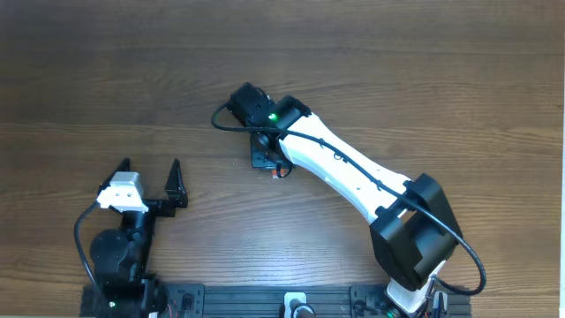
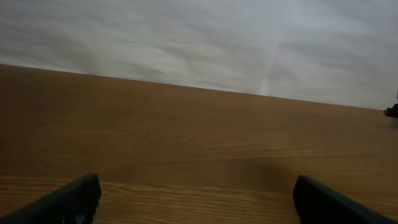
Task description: Stack Cubes
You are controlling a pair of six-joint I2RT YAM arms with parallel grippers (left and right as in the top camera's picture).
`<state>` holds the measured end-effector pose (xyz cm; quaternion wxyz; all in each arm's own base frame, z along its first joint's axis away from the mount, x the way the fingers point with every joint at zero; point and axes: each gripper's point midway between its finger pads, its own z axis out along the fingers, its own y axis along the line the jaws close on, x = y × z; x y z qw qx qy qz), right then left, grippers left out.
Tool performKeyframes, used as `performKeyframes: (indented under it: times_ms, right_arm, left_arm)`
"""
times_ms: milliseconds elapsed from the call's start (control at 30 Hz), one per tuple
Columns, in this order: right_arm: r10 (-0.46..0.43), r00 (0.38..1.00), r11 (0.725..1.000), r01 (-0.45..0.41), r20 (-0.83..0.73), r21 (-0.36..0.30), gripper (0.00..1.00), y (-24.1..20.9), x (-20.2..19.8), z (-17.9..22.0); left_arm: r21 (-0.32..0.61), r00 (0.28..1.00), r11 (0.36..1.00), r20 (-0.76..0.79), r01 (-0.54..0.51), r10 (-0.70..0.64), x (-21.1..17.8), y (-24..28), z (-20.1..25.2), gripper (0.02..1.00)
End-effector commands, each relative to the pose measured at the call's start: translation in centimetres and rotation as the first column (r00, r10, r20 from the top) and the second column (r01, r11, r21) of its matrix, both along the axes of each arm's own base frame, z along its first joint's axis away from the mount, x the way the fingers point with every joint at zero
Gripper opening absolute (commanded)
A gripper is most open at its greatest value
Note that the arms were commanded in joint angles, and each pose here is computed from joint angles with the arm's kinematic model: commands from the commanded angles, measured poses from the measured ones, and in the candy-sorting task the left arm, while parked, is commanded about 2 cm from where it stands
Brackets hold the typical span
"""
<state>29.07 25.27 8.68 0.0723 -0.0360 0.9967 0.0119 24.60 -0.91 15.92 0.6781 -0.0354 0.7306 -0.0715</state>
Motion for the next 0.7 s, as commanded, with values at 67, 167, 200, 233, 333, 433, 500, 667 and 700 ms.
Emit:
performKeyframes:
  times_ms: [67,167,200,233,333,433,500,667,700]
  right_arm:
    - [0.016,1.000,1.000,-0.016,-0.008,0.024,0.009,0.83,0.01,0.21]
    - [0.016,1.000,1.000,-0.016,-0.010,0.022,0.012,0.81,-0.01,0.13]
    - [0.016,1.000,1.000,-0.016,-0.012,0.021,0.012,0.80,-0.02,0.06]
    - [0.016,1.000,1.000,-0.016,-0.013,0.019,0.012,0.80,-0.01,-0.02]
    - [0.016,1.000,1.000,-0.016,-0.016,0.016,0.009,0.79,-0.02,-0.18]
    - [0.016,1.000,1.000,-0.016,-0.016,0.016,0.012,0.79,-0.01,-0.20]
    - [0.015,1.000,1.000,-0.015,-0.016,0.016,0.012,0.76,0.00,-0.20]
    - [0.015,1.000,1.000,-0.015,-0.017,0.015,0.012,0.75,-0.01,-0.21]
    - [0.014,1.000,1.000,-0.014,-0.017,0.015,0.012,0.74,0.00,-0.21]
  left_arm:
    - [0.018,1.000,1.000,-0.001,0.004,-0.004,0.00,0.01,-0.18,1.000]
    - [0.018,1.000,1.000,-0.001,0.004,-0.004,0.00,0.01,-0.18,1.000]
    - [0.018,1.000,1.000,-0.001,0.004,-0.004,0.00,0.01,-0.18,1.000]
    - [0.018,1.000,1.000,-0.001,0.004,-0.004,0.00,0.01,-0.18,1.000]
    - [0.018,1.000,1.000,-0.001,0.004,-0.004,0.00,0.01,-0.18,1.000]
    - [0.018,1.000,1.000,-0.001,0.004,-0.004,0.00,0.01,-0.18,1.000]
    - [0.018,1.000,1.000,-0.001,0.004,-0.004,0.00,0.01,-0.18,1.000]
    - [0.018,1.000,1.000,-0.001,0.004,-0.004,0.00,0.01,-0.18,0.998]
    - [0.018,1.000,1.000,-0.001,0.004,-0.004,0.00,0.01,-0.18,1.000]
